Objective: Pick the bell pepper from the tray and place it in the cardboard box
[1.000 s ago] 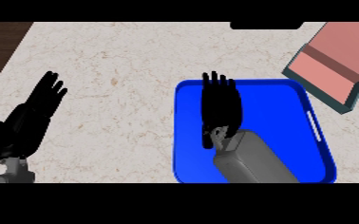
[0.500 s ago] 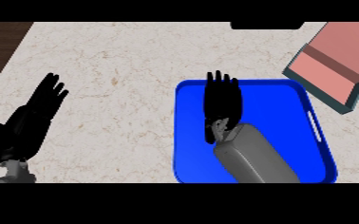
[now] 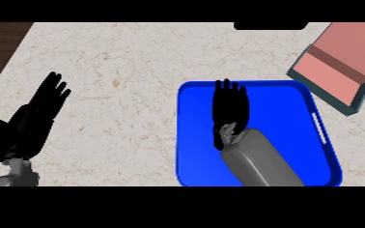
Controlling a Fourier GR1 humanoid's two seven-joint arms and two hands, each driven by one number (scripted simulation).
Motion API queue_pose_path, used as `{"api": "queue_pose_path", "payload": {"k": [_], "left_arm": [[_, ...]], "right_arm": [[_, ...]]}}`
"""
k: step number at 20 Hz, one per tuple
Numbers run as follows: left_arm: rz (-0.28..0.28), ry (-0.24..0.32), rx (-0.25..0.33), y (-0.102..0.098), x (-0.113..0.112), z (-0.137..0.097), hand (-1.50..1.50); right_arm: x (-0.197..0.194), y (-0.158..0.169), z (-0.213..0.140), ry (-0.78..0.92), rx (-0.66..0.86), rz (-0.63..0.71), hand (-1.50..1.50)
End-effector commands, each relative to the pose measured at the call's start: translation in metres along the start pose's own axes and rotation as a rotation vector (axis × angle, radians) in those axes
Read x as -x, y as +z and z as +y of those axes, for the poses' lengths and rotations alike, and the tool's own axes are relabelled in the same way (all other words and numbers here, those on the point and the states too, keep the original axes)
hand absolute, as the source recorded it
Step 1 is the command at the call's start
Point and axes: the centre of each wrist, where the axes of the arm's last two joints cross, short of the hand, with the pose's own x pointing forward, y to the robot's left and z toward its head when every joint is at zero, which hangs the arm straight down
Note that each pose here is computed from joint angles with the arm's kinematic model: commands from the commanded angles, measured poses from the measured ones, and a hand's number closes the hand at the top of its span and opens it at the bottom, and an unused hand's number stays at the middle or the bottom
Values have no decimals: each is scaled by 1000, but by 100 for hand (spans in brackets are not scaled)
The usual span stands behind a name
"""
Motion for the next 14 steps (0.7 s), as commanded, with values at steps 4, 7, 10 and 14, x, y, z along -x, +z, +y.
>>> {"api": "queue_pose_path", "payload": {"k": [4,7,10,14], "left_arm": [[0,8,11,3,7,0,0],[-7,-5,7,0,8,10,0],[-2,-4,2,-9,-7,1,0],[-11,-14,1,-16,-2,-3,0]], "right_arm": [[-5,-6,18,21,-18,81,-150],[22,-26,18,1,-18,71,-150],[-5,-6,14,21,-18,87,-150],[-9,-23,5,17,58,-11,150]]}}
